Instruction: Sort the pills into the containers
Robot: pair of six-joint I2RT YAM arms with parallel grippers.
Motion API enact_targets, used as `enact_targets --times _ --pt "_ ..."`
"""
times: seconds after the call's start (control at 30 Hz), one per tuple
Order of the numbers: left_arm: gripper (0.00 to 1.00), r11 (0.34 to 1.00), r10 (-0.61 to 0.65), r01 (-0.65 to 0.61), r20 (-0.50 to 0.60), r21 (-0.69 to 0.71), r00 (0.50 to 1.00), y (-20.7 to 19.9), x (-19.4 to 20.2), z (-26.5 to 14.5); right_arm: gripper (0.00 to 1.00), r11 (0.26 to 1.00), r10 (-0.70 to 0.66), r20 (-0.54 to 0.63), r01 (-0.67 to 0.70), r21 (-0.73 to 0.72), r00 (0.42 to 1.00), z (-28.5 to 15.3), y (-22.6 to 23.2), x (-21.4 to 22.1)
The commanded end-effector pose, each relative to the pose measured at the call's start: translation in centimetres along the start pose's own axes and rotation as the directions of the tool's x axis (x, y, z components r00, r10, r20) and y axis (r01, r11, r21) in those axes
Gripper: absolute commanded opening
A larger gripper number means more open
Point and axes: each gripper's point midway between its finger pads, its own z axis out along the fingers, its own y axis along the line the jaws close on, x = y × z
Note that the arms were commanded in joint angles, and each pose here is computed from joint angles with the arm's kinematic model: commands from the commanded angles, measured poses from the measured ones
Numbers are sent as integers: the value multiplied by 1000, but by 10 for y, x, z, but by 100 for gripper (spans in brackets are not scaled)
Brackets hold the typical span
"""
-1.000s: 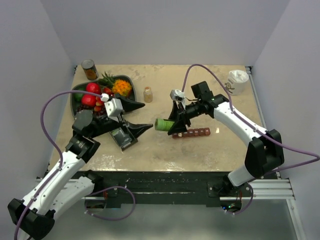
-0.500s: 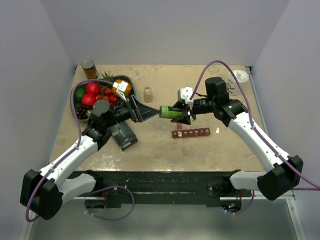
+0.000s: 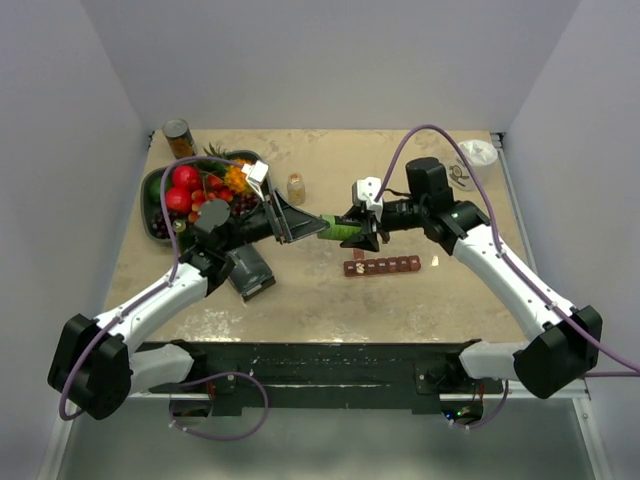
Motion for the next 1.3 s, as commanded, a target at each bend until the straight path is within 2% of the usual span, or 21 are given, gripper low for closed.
enact_targets --times 0.0,0.1,0.23,0.4,0.47,0.5,0.53,0.6,0.63,0.67,0.73,0.77,0.8,0.87,0.9,0.93,0.97,1.0,1.03,1.13,1.27 --pt "80 995 33 -27 -50 101 998 -26 5 5 0 999 -43 37 42 17 998 2 -4 -12" --pt "74 996 44 -38 -70 83 997 -23 7 8 0 999 -33 38 33 19 999 3 -4 -10" --pt "35 992 93 -85 -89 89 992 -24 7 10 0 1000 -16 45 16 19 999 4 -4 -9" --pt "17 946 293 -252 -207 203 933 -34 23 5 0 994 106 88 -104 -24 990 10 6 -8" --pt "11 840 518 -446 -212 308 829 -38 25 3 0 989 143 140 -135 -65 980 14 10 -14" --pt "10 850 517 -435 -305 299 800 -24 40 -4 0 964 247 153 -225 -144 957 16 25 -12" --pt "9 689 718 -615 -243 384 652 -24 35 -3 0 962 244 195 -212 -171 950 17 25 -20" --pt "9 603 797 -663 -292 444 530 -11 53 -17 0 890 408 182 -346 -296 895 18 48 -15" --pt "10 427 903 -746 -202 511 378 -11 50 -17 0 901 380 230 -303 -309 896 18 46 -24" --pt "11 365 929 -755 -166 545 330 -12 53 -19 0 887 409 229 -325 -329 883 18 49 -23" --pt "22 249 968 -797 -105 550 229 -7 49 -18 0 859 457 209 -369 -355 864 20 53 -18" --pt "32 237 971 -814 -104 531 215 -4 45 -16 0 857 461 206 -373 -356 863 21 52 -17" --pt "49 201 980 -864 -94 462 178 0 28 -9 0 858 459 206 -372 -355 864 21 52 -17" --pt "61 280 960 -884 -116 374 254 4 15 -8 0 861 457 204 -373 -346 866 21 51 -16" --pt "77 229 973 -932 -36 282 229 -11 -14 -6 0 874 433 212 -351 -335 876 21 50 -16" --pt "87 344 938 -906 -55 248 341 -8 -12 -12 0 874 437 203 -361 -324 876 20 51 -13" --pt "98 368 928 -903 -37 222 370 -12 -18 -16 0 881 427 203 -354 -314 881 20 50 -13" --pt "99 358 930 -916 17 184 367 -26 -31 -22 0 895 399 209 -328 -303 893 20 49 -12" --pt "99 478 874 -864 7 157 485 -29 -32 -26 0 895 399 204 -331 -299 894 20 50 -11" --pt "99 678 732 -728 -4 107 681 -43 -41 -29 0 916 358 191 -305 -258 914 21 46 -5" --pt "99 868 495 -493 -35 56 868 -35 -35 -27 0 941 304 184 -264 -214 935 20 40 -3"
